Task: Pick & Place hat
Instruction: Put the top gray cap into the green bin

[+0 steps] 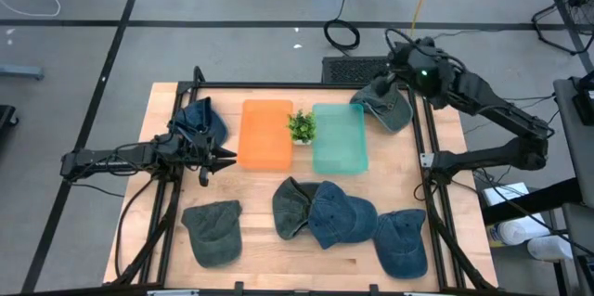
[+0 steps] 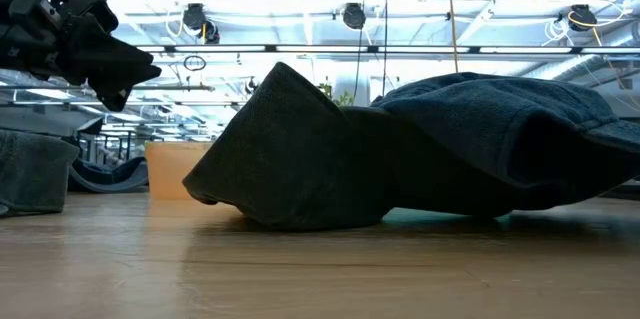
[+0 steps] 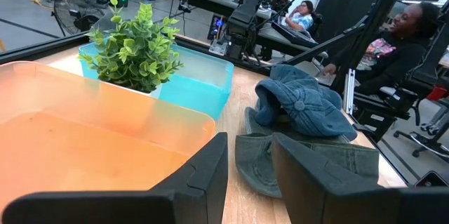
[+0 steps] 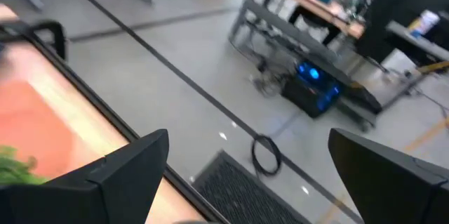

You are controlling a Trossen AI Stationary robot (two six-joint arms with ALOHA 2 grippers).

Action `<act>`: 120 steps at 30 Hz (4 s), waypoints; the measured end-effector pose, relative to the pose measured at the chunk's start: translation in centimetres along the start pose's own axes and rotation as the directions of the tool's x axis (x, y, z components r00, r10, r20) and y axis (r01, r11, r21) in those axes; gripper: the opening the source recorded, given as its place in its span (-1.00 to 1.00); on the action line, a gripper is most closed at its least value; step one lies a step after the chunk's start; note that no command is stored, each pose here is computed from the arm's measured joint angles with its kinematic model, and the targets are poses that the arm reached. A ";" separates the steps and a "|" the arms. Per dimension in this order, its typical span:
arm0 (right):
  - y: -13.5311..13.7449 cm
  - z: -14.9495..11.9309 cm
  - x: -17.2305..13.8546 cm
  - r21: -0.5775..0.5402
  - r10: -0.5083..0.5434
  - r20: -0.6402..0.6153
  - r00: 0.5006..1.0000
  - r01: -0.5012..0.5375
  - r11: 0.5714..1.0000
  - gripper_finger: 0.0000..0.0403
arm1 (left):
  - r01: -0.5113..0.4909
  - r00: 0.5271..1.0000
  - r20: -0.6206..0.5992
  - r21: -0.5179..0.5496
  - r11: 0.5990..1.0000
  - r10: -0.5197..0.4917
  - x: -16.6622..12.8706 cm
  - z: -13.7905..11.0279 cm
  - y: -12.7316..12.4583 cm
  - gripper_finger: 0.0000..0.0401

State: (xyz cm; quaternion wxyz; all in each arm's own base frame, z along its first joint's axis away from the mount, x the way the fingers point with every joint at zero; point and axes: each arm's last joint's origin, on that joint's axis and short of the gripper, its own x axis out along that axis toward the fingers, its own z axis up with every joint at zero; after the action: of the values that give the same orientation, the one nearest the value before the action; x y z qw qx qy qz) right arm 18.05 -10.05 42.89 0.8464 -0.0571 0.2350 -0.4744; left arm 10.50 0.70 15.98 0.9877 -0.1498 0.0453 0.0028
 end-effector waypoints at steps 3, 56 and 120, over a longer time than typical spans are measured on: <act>0.0 -0.4 1.5 0.040 -0.063 -0.060 0.996 0.066 0.997 0.88 | 0.000 1.000 0.000 0.000 1.000 0.000 0.0 0.0 0.0 -0.40; -8.4 -6.8 12.6 0.276 0.268 -0.859 0.437 -0.046 0.960 0.88 | 0.000 1.000 0.000 0.000 1.000 0.000 0.0 0.0 0.0 -0.40; 4.3 -20.9 16.2 -0.077 0.061 -0.899 0.433 -0.293 0.953 0.79 | 0.000 1.000 0.000 0.000 1.000 0.000 0.0 0.0 0.0 -0.40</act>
State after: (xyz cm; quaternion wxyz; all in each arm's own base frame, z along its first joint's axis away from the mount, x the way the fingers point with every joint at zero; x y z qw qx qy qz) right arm 19.03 -18.54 17.54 0.6314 0.1302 0.6977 -0.3124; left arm 10.50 0.70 15.98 0.9877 -0.1498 0.0453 0.0027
